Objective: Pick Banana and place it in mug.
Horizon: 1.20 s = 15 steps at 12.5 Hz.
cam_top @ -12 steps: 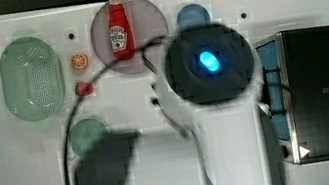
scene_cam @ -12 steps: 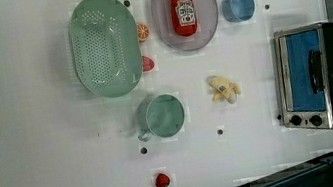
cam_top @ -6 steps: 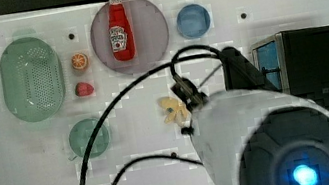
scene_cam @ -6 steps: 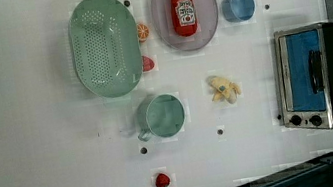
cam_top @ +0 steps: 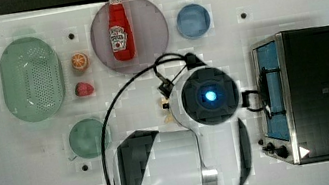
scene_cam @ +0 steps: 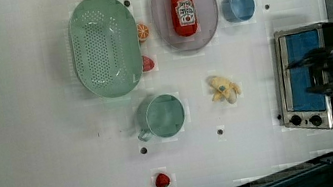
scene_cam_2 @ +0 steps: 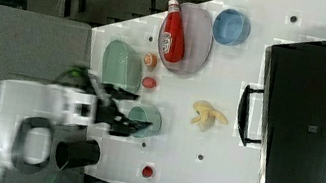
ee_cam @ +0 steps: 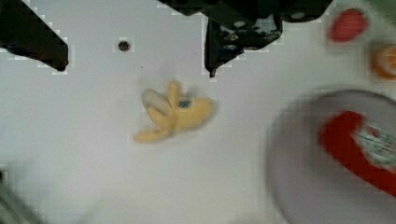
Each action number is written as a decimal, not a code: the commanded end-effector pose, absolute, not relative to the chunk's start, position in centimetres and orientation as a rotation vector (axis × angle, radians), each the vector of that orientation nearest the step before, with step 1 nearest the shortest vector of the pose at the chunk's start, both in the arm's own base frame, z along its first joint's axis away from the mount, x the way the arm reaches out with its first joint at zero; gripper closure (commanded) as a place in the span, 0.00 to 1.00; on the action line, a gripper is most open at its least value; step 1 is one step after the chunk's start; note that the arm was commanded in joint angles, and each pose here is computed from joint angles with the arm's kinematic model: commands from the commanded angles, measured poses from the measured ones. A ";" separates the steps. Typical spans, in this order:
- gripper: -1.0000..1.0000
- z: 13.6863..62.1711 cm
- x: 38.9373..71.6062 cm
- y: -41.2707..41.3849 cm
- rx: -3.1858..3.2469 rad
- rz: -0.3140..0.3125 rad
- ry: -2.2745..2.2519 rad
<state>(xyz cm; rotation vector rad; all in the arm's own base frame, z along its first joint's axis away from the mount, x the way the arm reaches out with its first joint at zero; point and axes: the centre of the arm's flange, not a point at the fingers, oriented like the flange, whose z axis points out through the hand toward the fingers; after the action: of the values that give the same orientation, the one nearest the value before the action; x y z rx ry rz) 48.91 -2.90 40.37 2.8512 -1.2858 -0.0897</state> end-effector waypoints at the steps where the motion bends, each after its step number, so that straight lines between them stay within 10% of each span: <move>1: 0.00 35.6 48.0 -3.1 2.889 -0.051 -1.189; 15: 0.00 15.3 46.7 -2.8 2.887 -0.016 -1.164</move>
<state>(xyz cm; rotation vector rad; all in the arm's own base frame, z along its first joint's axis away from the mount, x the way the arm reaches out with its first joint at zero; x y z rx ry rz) 45.82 -2.74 14.04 2.8542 -1.1778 -0.0946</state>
